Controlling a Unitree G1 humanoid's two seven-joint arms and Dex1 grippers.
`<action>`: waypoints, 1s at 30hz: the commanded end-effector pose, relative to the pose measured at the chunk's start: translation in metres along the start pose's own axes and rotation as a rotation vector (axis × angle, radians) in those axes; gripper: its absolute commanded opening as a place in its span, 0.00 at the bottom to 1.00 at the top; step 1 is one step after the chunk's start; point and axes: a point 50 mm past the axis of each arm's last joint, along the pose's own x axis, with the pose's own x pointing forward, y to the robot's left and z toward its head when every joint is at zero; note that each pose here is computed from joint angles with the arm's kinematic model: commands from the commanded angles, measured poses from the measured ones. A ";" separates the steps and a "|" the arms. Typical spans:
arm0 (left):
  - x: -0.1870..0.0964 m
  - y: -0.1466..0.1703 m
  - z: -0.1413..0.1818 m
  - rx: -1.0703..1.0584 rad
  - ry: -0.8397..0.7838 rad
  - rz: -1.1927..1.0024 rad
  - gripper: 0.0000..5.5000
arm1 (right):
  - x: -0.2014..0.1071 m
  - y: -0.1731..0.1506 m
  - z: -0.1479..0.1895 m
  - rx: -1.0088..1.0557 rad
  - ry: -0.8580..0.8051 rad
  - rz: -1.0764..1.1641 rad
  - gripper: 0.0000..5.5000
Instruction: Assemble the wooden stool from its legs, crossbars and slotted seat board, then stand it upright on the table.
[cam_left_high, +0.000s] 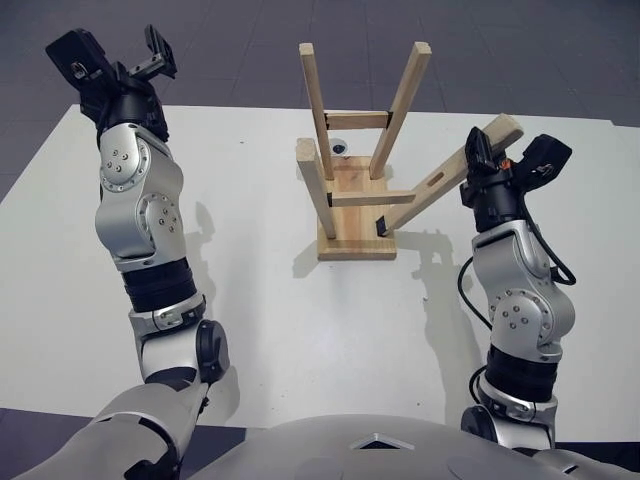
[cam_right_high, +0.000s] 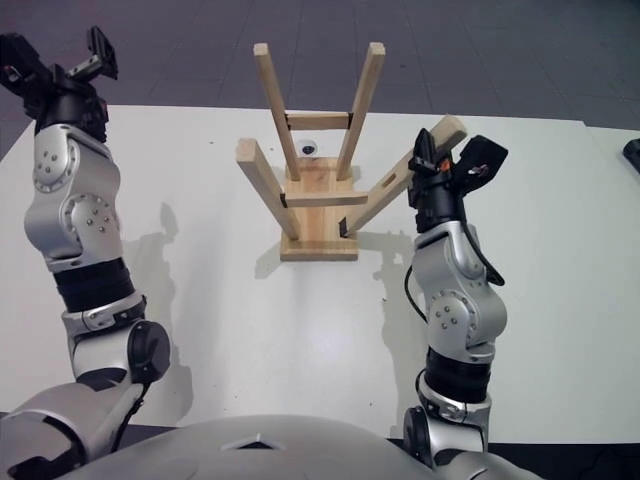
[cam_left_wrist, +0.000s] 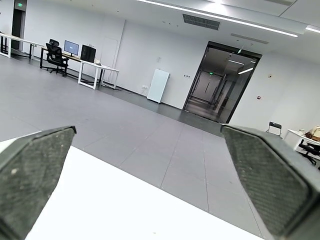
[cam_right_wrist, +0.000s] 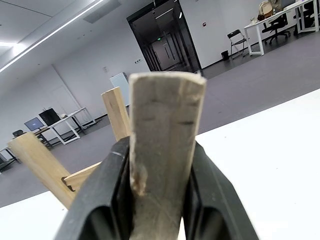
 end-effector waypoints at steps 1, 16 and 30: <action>-0.009 -0.012 -0.009 -0.006 0.053 -0.034 0.98 | -0.021 -0.025 -0.036 -0.120 0.196 -0.132 0.18; -0.025 -0.024 -0.018 0.083 0.087 -0.166 0.98 | -0.042 -0.060 -0.092 -0.324 0.481 -0.099 0.19; -0.031 -0.031 -0.011 0.097 0.080 -0.275 0.98 | -0.084 -0.085 -0.144 -0.323 0.766 -0.051 0.19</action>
